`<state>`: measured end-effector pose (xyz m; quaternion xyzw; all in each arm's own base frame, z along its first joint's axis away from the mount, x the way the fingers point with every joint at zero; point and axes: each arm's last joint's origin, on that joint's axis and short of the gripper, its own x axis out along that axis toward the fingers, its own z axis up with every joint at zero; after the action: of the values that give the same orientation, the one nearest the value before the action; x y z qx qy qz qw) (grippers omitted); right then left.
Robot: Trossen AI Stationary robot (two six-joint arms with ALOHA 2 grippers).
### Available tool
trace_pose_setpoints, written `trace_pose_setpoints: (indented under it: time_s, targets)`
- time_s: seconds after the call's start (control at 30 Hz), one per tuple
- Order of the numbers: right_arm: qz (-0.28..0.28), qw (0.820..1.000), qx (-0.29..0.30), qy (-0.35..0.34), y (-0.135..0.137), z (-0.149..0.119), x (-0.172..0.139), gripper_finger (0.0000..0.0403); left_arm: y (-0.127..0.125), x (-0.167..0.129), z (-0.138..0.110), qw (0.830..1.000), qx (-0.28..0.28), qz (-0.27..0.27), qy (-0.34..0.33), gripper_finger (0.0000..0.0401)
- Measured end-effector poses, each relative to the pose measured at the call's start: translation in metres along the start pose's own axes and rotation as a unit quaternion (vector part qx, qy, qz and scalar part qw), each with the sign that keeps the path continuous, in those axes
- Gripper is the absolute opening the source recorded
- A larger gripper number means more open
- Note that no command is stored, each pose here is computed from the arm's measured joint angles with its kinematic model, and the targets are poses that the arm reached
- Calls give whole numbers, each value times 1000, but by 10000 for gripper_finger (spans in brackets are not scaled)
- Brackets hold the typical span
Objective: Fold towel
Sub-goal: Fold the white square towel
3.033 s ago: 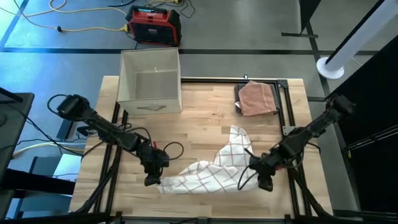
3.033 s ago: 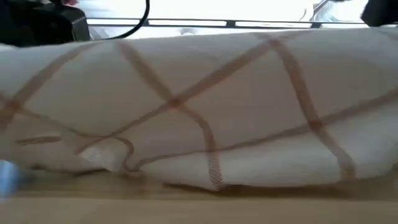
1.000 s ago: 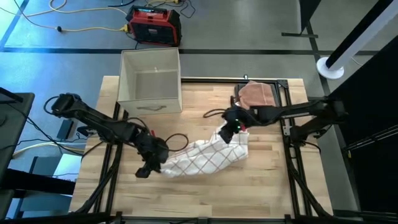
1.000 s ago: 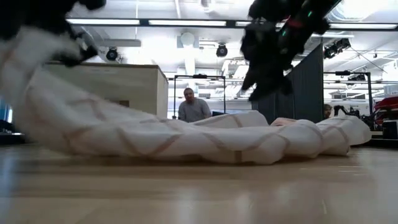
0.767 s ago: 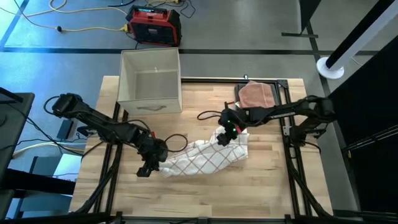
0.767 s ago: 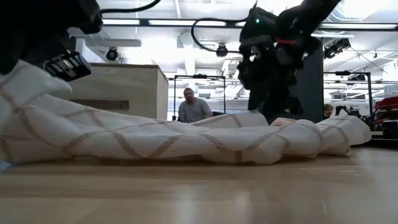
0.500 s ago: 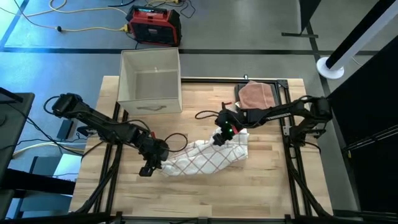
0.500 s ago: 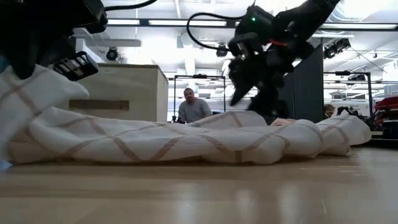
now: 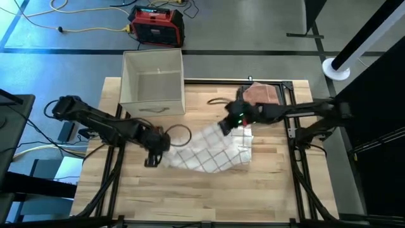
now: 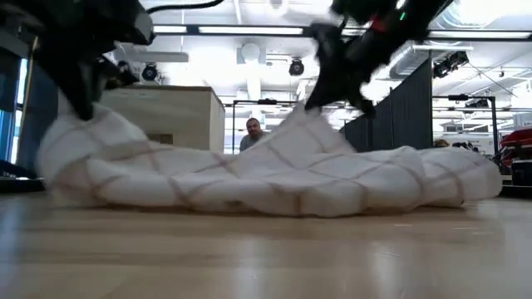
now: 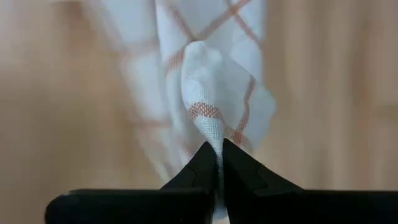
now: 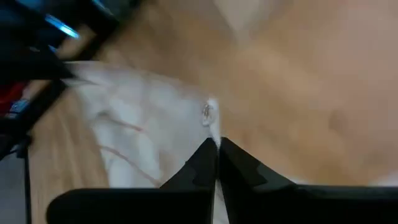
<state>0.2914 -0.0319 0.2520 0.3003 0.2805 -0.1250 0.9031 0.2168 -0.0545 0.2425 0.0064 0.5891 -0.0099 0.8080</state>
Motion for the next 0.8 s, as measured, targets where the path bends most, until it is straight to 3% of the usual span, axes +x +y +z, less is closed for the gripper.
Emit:
trace_pose_setpoints:
  time_s: [0.1,0.17,0.3,0.43,0.57,0.7,0.8]
  targets:
    - [2,996,-64,-55,10,10,-34,1,9,-17,3,999,-11,37,12,5]
    - [38,993,-96,-51,21,5,-52,1,9,-25,11,1000,-24,-15,-3,5]
    - [59,986,-137,78,39,-36,-66,0,-7,-22,21,987,-30,-153,-47,5]
    - [22,967,-145,209,44,-97,-54,0,-26,8,9,979,1,-193,-63,5]
    - [-16,957,-123,262,40,-146,-39,0,-33,48,-16,976,-22,-215,-28,5]
    - [-40,963,-104,244,38,-164,-27,0,-34,72,-31,972,-56,-229,-11,5]
    - [-30,962,-125,242,41,-165,-18,9,-33,78,-29,969,-60,-240,-23,5]
